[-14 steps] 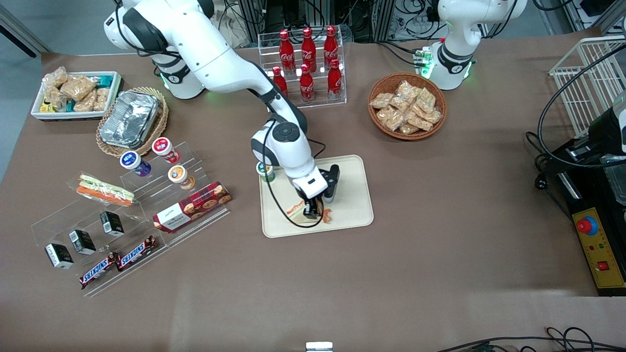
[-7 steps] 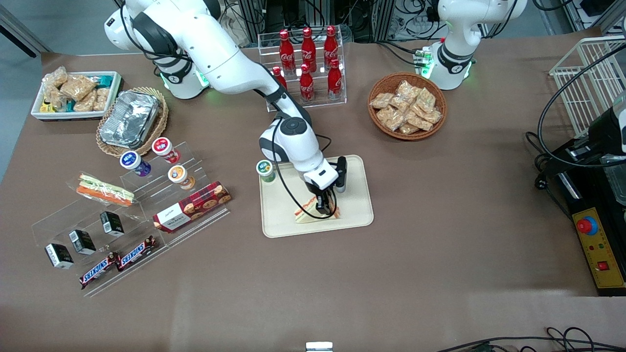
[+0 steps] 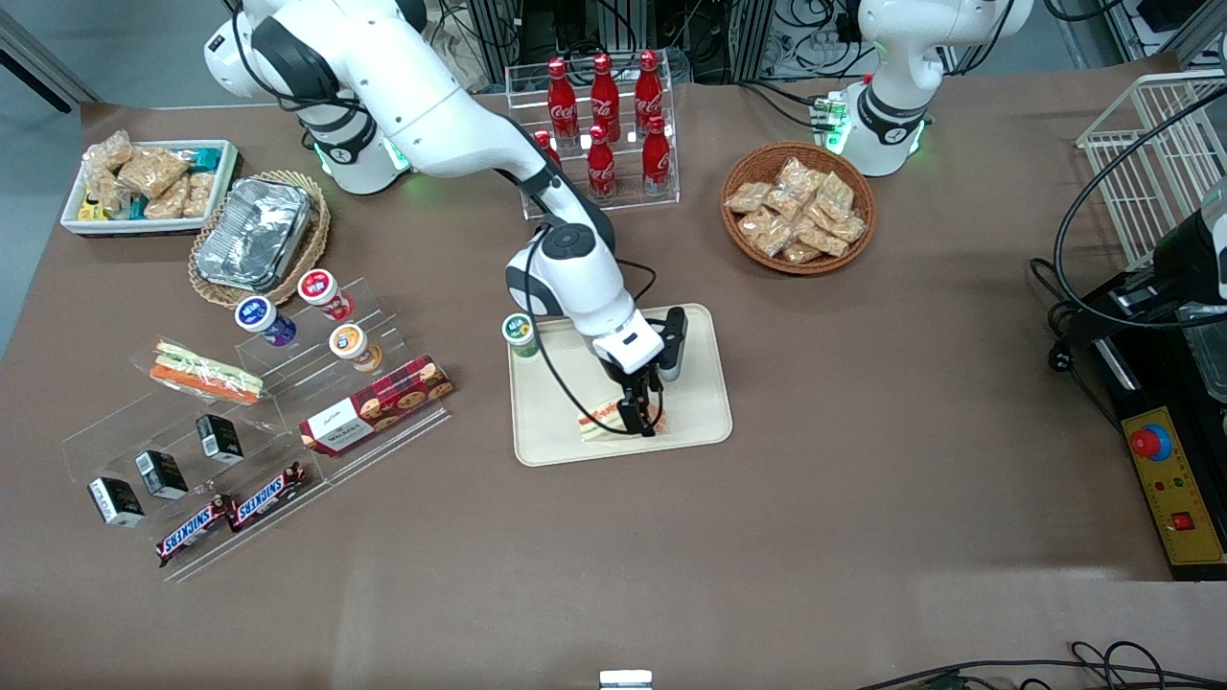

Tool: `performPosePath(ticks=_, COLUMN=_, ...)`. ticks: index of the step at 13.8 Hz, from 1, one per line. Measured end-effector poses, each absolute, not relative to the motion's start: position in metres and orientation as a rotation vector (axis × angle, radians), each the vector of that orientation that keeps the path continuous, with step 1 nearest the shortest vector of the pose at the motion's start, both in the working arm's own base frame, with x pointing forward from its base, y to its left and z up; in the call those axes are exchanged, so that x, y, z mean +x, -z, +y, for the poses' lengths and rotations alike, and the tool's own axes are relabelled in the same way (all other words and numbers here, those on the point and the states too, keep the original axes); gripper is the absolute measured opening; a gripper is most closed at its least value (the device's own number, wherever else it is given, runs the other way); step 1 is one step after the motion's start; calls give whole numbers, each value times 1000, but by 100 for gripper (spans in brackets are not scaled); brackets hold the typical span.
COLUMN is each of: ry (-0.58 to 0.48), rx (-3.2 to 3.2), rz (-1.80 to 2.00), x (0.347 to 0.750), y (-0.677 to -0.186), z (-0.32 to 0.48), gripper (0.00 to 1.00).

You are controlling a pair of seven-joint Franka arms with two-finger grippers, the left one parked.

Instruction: Place sandwich on tray

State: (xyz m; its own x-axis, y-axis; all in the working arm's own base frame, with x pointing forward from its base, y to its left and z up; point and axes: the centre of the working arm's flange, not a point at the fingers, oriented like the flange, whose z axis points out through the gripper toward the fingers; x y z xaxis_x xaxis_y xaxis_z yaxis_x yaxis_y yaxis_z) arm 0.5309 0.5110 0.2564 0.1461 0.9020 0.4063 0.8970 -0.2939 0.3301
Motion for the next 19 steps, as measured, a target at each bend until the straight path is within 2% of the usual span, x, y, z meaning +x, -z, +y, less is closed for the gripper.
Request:
performPosePath(ticks=1, ry=-825, rx=2450, rz=1803, x=535, y=-270, z=503, gripper=100)
performPosePath(ticks=2, ry=-751, rx=2516, rz=1757, x=537, y=-282, z=491, gripper=100)
performPosePath(ticks=5, ry=-468, rx=2666, rz=1588, x=556, y=-340, z=436, gripper=100)
performPosePath(ticks=10, ry=-170, rx=2922, rz=1145, x=605, y=-441, z=255, gripper=100)
performPosePath(ticks=13, ry=-68, rx=3029, rz=859, x=617, y=-476, z=132, gripper=100)
performPosePath(ticks=16, ry=-21, rx=3089, rz=639, x=613, y=-501, z=35, gripper=100)
performPosePath(ticks=19, ry=-43, rx=3120, rz=468, x=594, y=-538, z=-34, gripper=100)
